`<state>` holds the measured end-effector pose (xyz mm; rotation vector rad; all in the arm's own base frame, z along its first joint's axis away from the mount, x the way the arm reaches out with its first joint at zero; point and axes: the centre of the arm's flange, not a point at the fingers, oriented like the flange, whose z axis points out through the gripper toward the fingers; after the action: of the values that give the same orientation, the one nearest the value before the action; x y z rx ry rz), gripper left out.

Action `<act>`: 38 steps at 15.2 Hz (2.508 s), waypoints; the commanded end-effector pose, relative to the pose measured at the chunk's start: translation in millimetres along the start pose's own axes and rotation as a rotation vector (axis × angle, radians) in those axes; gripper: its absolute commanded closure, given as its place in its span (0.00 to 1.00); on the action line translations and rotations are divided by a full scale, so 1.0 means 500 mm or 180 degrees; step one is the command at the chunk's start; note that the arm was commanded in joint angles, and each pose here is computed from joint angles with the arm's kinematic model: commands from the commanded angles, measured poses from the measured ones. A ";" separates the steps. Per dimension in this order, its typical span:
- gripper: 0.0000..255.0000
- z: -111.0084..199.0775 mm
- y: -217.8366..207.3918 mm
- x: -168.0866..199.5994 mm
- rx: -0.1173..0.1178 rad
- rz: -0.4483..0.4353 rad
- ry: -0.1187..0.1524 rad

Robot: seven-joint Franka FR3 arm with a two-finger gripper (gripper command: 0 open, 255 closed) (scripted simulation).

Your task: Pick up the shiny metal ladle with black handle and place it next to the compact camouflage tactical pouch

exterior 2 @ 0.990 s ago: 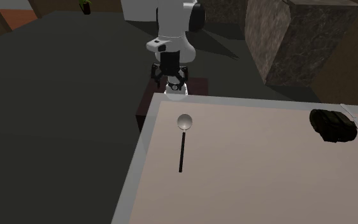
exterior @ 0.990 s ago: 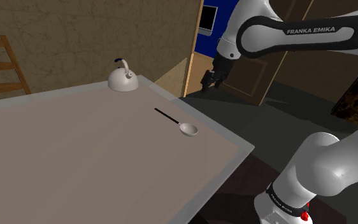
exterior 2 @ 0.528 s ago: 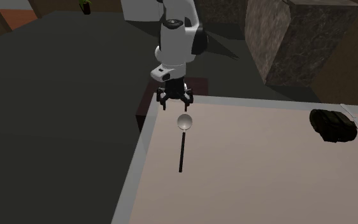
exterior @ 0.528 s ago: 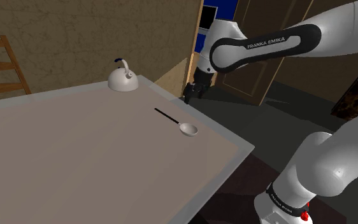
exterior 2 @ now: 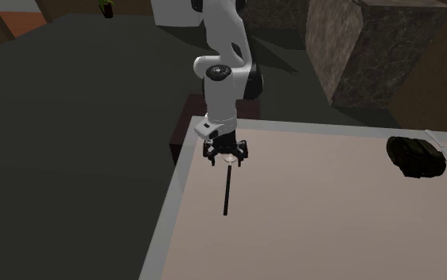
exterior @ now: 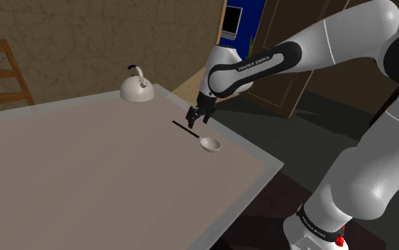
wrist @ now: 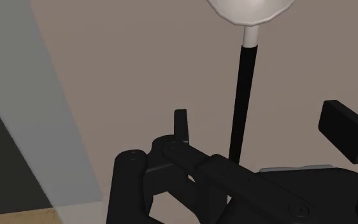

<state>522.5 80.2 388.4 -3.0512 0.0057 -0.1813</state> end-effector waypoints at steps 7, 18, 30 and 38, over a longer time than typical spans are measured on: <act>0.00 0.098 -0.009 0.017 0.0034 0.0004 -0.0024; 1.00 0.115 -0.009 0.017 0.0034 0.0004 -0.0024; 1.00 0.073 -0.013 0.022 0.0034 0.0004 -0.0024; 1.00 -0.011 -0.020 0.032 0.0034 0.0004 -0.0024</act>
<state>538.0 90.3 390.3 -3.0410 0.0063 -0.1697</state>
